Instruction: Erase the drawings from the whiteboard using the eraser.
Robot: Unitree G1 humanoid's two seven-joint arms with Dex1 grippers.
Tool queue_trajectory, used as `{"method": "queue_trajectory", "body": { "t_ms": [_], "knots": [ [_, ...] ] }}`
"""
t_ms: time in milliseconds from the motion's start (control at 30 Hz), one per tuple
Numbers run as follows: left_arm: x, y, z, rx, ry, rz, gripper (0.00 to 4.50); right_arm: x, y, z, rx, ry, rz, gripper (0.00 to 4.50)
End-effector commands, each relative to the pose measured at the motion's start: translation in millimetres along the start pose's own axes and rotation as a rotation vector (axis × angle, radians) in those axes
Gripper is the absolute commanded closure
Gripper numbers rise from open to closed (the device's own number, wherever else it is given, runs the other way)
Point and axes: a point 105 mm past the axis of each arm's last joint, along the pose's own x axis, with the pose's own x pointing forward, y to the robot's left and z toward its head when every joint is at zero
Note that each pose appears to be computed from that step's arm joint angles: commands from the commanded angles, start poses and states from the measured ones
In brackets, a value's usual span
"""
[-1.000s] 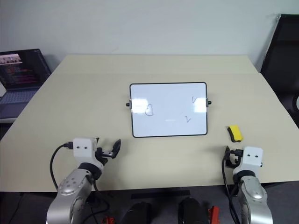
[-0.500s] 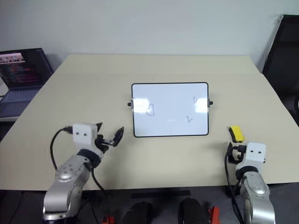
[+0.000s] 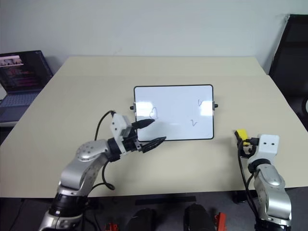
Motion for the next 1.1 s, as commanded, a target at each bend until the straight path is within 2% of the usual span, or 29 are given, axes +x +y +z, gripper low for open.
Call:
{"method": "queue_trajectory", "body": {
  "t_ms": [33, 300, 1100],
  "knots": [
    [11.3, -7.7, 5.4, 0.063, -0.02, -0.113, 0.0, 7.1, -1.8, 9.1, 0.009, -0.015, 0.019, 0.04],
    [23.7, -13.9, 0.4, 0.087, -0.028, -0.17, 0.0, 19.5, -0.5, 4.2, 0.038, 0.019, 0.035, 0.04],
    [12.8, -15.6, -10.9, 0.097, -0.002, -0.151, 0.0, 29.9, 9.6, 10.0, 0.07, 0.012, 0.078, 0.04]
  ]
}}
